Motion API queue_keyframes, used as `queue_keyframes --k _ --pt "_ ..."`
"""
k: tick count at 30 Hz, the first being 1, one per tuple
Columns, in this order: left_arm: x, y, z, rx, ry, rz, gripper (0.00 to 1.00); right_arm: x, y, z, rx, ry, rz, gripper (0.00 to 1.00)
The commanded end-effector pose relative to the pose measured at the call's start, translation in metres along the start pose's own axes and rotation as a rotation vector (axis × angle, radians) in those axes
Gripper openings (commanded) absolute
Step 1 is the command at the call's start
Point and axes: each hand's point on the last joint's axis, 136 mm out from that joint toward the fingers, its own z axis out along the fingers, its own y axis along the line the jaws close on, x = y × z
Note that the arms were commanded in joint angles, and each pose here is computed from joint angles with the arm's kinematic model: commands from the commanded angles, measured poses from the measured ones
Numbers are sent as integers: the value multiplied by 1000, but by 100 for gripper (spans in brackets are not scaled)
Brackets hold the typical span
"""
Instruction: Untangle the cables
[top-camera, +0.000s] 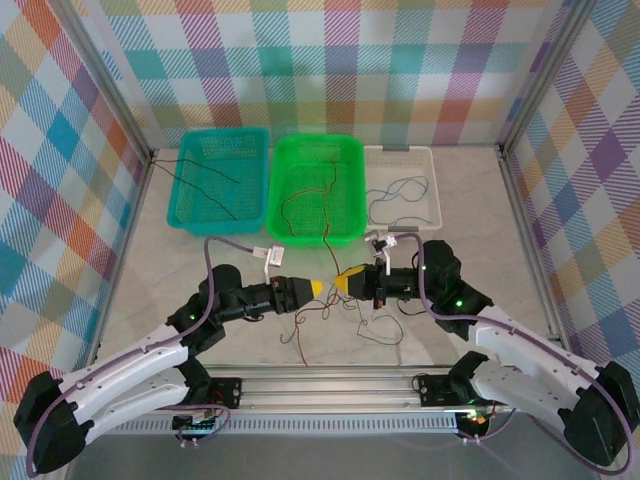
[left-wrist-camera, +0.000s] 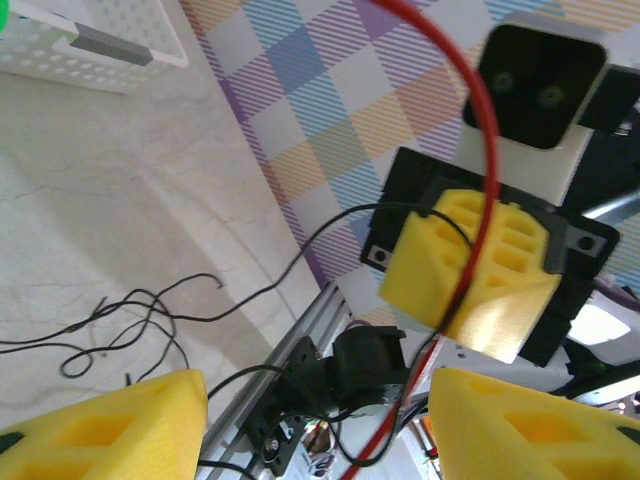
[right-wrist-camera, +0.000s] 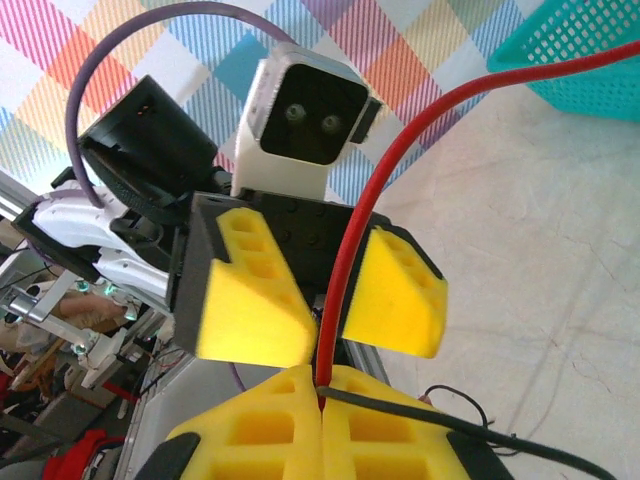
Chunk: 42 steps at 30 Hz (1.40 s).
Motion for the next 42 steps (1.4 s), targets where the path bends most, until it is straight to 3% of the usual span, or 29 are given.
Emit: queue_keyframes --k 1,14,21,28,30,42 --pt "4 -23 1 106 11 21 59 -14 9 1 -32 -29 -13 0" --pt "29 -20 13 93 111 66 47 -20 6 8 -36 -33 28 0" --pt "32 -14 17 77 118 72 30 -22 7 10 -46 -38 44 0" --pt "28 -12 16 55 94 92 0 -19 3 9 -28 -32 52 0" --pt "26 -11 13 42 80 98 0 -16 2 8 -22 -25 57 0" --pt "18 5 8 -25 10 78 0 -7 0 7 -40 -29 77 37"
